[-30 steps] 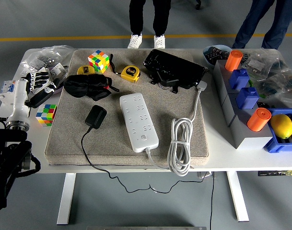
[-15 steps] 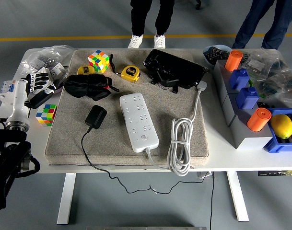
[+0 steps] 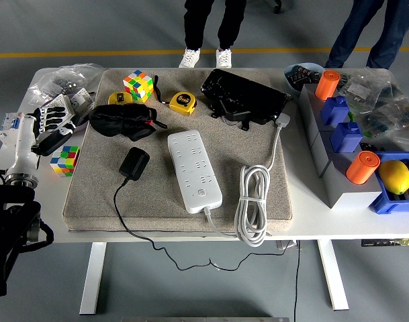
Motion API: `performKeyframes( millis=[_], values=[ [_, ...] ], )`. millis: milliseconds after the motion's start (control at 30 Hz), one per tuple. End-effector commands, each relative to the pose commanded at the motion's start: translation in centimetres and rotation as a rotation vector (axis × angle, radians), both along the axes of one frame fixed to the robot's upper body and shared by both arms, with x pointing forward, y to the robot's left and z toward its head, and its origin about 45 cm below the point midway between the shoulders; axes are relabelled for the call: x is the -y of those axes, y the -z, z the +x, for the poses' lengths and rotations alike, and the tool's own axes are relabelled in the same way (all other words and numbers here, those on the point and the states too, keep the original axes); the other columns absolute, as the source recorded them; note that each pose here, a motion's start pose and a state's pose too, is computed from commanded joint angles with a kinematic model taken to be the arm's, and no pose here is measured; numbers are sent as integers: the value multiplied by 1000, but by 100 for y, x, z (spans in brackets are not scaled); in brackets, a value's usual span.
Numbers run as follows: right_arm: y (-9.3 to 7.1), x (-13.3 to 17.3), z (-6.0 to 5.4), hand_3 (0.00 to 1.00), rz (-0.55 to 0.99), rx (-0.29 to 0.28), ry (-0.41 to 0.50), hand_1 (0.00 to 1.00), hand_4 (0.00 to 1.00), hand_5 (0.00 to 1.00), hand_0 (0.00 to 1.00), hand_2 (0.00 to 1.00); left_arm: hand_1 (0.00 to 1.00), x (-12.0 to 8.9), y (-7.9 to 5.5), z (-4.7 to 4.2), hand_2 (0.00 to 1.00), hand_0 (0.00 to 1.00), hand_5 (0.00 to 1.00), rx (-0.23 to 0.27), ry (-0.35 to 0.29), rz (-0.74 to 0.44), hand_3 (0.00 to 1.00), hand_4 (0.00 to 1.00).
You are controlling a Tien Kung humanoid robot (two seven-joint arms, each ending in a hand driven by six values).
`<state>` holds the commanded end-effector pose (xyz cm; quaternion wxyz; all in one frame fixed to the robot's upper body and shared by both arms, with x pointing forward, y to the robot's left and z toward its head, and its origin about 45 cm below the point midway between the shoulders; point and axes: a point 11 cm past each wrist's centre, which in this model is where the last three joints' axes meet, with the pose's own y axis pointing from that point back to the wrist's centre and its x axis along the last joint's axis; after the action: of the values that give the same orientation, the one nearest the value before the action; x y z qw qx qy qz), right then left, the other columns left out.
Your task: Put the plug near the board,insert it into the board,press the button,pull the plug out
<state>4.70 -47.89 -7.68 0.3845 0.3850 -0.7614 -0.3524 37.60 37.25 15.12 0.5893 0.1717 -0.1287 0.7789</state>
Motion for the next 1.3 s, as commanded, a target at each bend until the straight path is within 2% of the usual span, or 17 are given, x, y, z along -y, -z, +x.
performKeyframes(
  millis=[167, 800, 1300],
  values=[
    [10, -14, -13, 543, 4, -4, 5, 613, 711, 241, 607, 568, 655, -8, 7, -13, 655, 630, 394, -5, 1, -2, 622, 838],
    [-9, 26, 16, 544, 2, -5, 14, 617, 718, 251, 606, 572, 659, 33, -84, 35, 663, 630, 399, 9, 19, -8, 622, 837],
    [-11, 41, 10, 545, 2, -12, 16, 619, 721, 254, 607, 573, 662, 53, -53, 21, 669, 631, 398, -6, 23, -14, 622, 834]
  ],
)
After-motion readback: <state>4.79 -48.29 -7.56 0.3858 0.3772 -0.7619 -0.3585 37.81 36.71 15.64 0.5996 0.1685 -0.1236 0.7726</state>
